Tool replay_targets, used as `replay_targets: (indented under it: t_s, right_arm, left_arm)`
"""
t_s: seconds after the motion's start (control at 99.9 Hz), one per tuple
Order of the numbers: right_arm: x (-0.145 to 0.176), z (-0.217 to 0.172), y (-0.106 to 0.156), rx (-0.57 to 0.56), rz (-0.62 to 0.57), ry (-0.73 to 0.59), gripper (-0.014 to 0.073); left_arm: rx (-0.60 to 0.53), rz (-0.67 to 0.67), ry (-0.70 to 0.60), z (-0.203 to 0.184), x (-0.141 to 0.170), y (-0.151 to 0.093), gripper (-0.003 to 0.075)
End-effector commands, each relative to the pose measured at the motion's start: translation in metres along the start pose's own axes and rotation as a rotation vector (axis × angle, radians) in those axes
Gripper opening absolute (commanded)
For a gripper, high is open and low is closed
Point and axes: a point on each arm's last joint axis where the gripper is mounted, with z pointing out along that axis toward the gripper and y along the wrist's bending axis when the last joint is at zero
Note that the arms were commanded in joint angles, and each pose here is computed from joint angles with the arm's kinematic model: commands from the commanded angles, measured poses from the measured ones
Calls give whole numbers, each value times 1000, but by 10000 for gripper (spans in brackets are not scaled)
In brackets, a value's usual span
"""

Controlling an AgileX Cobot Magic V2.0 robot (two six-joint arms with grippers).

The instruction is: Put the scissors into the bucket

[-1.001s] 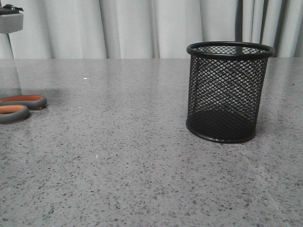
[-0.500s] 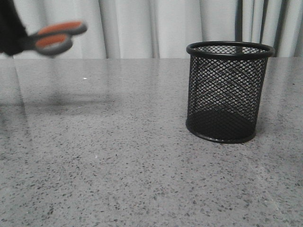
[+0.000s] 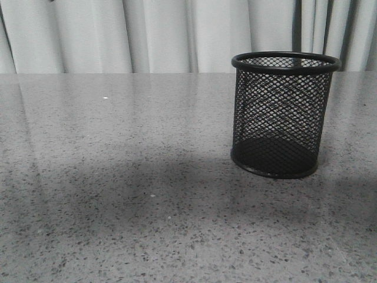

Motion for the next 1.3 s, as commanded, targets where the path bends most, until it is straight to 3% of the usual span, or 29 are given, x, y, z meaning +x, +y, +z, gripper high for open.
replay_targets:
  t_s: [0.0, 0.16, 0.21, 0.28, 0.33, 0.36, 0.46, 0.61, 0.69, 0.811, 0.881, 0.981, 1.061, 1.291]
  right_arm:
    - [-15, 6, 8, -40, 26, -36, 421]
    - [-19, 19, 8, -55, 49, -8, 416]
    - [-19, 24, 8, -58, 53, 11, 372]
    - [-19, 30, 8, -67, 60, 45, 200]
    - [-18, 33, 8, -73, 65, 67, 0]
    - [-19, 33, 9, -80, 61, 69, -77]
    - [-24, 33, 13, -94, 32, 63, -62]
    - [-39, 28, 22, -95, -36, 20, -60]
    - [-49, 25, 28, -92, -83, 11, -60]
    - [-68, 16, 34, -48, -133, 80, -60]
    - [-80, 10, 34, 16, -165, 174, -60]
    - [-101, 0, 33, 136, -205, 297, -60]
    - [-112, -4, 34, 208, -220, 401, -60]
    - [-126, 9, 17, 348, -173, 403, -60]
  left_arm:
    - [-123, -13, -101, -16, -20, 7, 95]
    - [-110, 12, -141, -15, -32, 2, 95]
    - [-107, 17, -146, -15, -33, 2, 95]
    - [-105, 18, -149, -15, -34, 1, 95]
    - [-107, 18, -150, -16, -34, 1, 95]
    - [-111, 11, -157, -18, -35, 1, 95]
    - [-176, -93, -232, -30, -41, 5, 125]
    - [-416, -226, -416, -80, -49, 14, 368]
    - [-508, -286, -531, -114, -53, 10, 414]
    - [-592, -306, -647, -163, -52, -5, 329]
    - [-621, -284, -683, -188, -49, -19, 211]
    - [-644, -255, -720, -215, -46, -37, -15]
    - [-648, -234, -739, -230, -43, -50, -20]
    - [-530, -245, -726, -235, -40, -69, -20]
